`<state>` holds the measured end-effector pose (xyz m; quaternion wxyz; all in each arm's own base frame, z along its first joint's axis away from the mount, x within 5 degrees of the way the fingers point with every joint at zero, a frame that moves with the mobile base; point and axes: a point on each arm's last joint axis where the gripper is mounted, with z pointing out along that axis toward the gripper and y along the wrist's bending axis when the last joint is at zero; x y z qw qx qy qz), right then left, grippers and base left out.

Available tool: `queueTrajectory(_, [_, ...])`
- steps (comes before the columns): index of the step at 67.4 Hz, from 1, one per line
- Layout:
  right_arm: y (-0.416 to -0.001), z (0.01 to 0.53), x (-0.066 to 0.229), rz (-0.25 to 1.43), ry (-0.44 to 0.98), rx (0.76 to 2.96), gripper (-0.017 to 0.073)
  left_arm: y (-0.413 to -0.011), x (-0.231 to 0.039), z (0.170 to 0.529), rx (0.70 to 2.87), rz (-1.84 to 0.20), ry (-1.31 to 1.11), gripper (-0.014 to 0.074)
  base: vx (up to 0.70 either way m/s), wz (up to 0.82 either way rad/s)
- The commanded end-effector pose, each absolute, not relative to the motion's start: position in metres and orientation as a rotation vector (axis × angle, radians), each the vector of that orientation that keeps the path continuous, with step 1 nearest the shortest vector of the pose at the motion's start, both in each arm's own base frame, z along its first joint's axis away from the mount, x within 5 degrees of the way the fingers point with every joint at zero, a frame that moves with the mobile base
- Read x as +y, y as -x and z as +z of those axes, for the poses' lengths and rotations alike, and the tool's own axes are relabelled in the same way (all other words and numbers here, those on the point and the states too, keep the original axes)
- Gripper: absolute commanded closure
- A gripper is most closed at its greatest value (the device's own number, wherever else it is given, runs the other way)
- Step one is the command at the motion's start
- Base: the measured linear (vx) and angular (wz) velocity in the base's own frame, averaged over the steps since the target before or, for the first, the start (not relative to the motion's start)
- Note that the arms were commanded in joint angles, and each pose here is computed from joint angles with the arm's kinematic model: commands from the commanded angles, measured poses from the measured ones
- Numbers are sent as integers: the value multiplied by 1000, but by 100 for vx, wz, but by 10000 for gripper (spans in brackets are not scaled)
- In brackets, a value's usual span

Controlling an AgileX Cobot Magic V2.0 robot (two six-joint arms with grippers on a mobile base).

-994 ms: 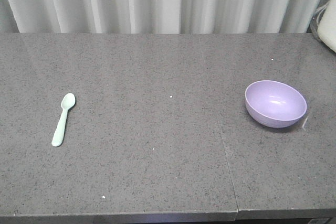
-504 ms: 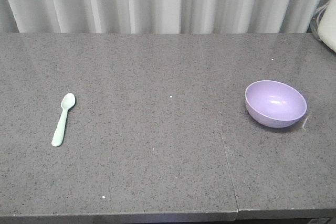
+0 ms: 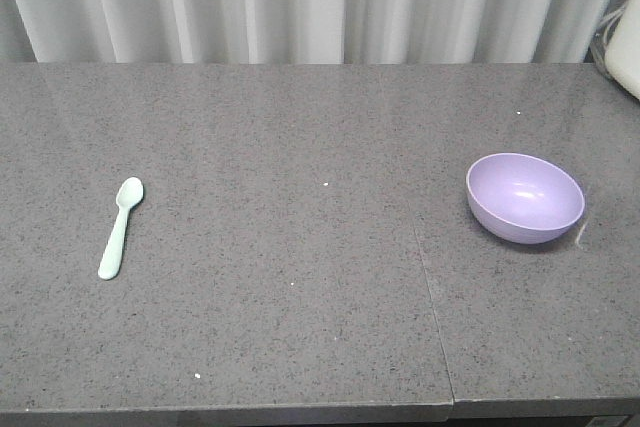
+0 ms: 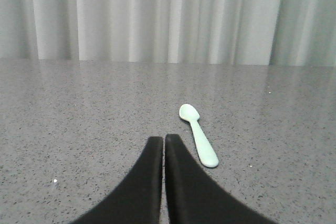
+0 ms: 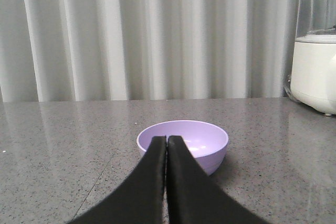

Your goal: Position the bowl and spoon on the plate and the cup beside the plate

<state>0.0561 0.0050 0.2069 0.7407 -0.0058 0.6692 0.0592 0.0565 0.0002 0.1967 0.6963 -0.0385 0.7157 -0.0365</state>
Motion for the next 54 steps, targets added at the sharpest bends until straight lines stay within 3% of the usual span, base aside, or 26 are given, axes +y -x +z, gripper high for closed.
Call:
queueTrajectory(1, [-55, 212, 5, 118, 18, 1382, 570, -54, 0, 212, 1480, -96, 87, 600, 0, 0])
queueTrajectory(21, [-54, 219, 4, 117, 20, 1323, 570, -53, 0, 219, 1455, -124, 108, 600, 0, 0])
queueTrajectory(36, [-50, 245, 4, 117, 21, 1360, 570, -42, 0, 266, 1353, -144, 112, 600, 0, 0])
queueTrajectory(54, [-64, 308, 6, 110, 28, 1600, 570, -62, -1, 335, 1668, -130, 130, 600, 0, 0])
